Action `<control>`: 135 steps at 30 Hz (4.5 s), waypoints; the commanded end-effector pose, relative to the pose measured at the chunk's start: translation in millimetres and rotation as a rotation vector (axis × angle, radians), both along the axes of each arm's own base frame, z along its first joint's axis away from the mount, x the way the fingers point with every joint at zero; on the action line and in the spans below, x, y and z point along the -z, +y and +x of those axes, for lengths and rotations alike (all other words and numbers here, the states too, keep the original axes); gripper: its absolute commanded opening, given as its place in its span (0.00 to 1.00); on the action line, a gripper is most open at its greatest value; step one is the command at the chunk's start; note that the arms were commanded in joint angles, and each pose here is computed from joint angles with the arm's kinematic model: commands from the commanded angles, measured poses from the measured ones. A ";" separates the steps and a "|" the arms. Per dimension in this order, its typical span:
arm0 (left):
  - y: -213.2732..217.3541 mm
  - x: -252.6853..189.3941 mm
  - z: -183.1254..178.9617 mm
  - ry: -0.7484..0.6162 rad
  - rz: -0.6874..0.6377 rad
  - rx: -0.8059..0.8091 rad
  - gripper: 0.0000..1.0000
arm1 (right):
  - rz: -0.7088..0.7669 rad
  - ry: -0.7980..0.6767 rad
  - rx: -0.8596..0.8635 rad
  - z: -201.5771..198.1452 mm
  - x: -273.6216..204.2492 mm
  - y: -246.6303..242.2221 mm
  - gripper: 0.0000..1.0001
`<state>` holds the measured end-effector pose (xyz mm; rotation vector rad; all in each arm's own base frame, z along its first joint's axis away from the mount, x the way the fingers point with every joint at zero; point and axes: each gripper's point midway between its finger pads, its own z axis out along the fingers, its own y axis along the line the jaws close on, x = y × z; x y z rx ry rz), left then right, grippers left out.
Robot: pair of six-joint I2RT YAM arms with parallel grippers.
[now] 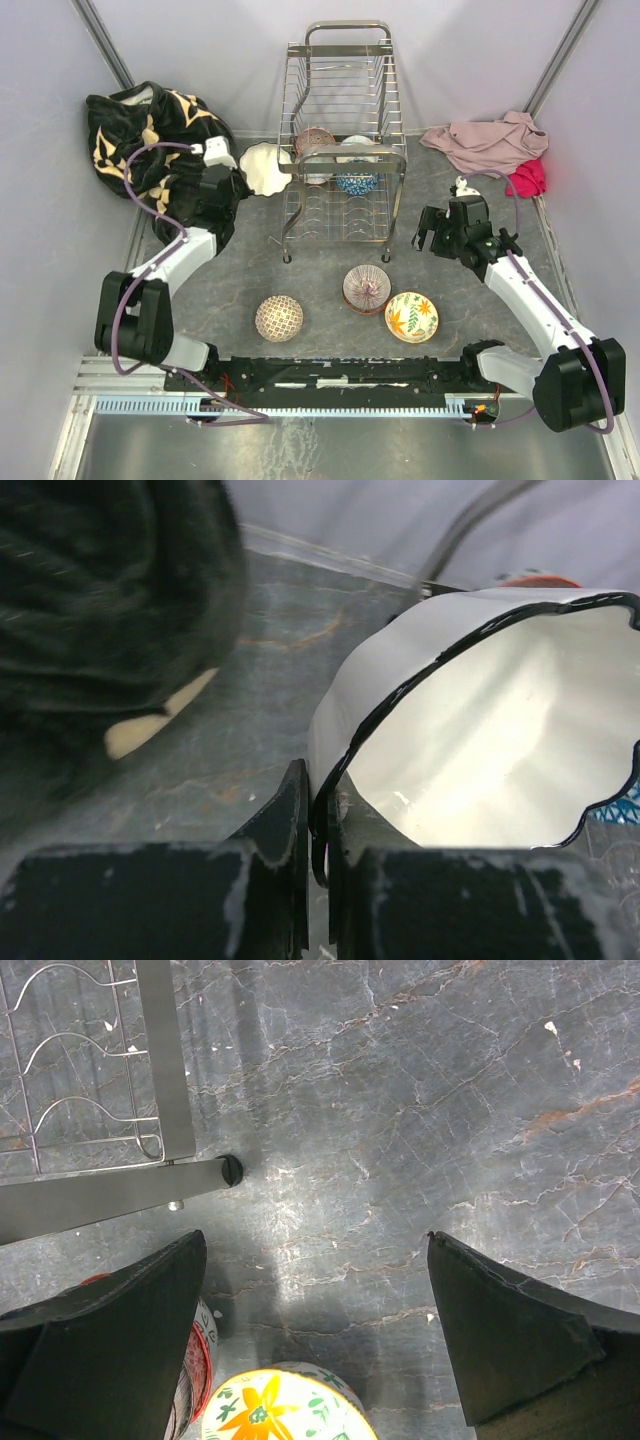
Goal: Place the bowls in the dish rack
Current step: Place the bowl in the dish rack.
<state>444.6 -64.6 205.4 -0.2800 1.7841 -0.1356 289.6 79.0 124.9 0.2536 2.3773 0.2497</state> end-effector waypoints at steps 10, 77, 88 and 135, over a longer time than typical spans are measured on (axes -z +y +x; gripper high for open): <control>-82.7 -77.7 49.3 -0.445 0.211 0.321 0.03 | 0.009 -0.041 0.005 8.6 -5.3 0.3 0.99; -112.1 -61.1 61.8 -0.541 0.423 0.390 0.03 | 0.146 -0.214 -0.053 5.0 -21.5 19.5 0.98; -134.2 -44.0 79.5 -0.582 0.500 0.402 0.03 | 0.158 -0.233 -0.058 0.9 -27.9 20.1 0.98; -128.9 5.7 45.7 -0.519 0.435 0.396 0.39 | 0.165 -0.261 -0.057 -3.1 -35.4 18.9 0.99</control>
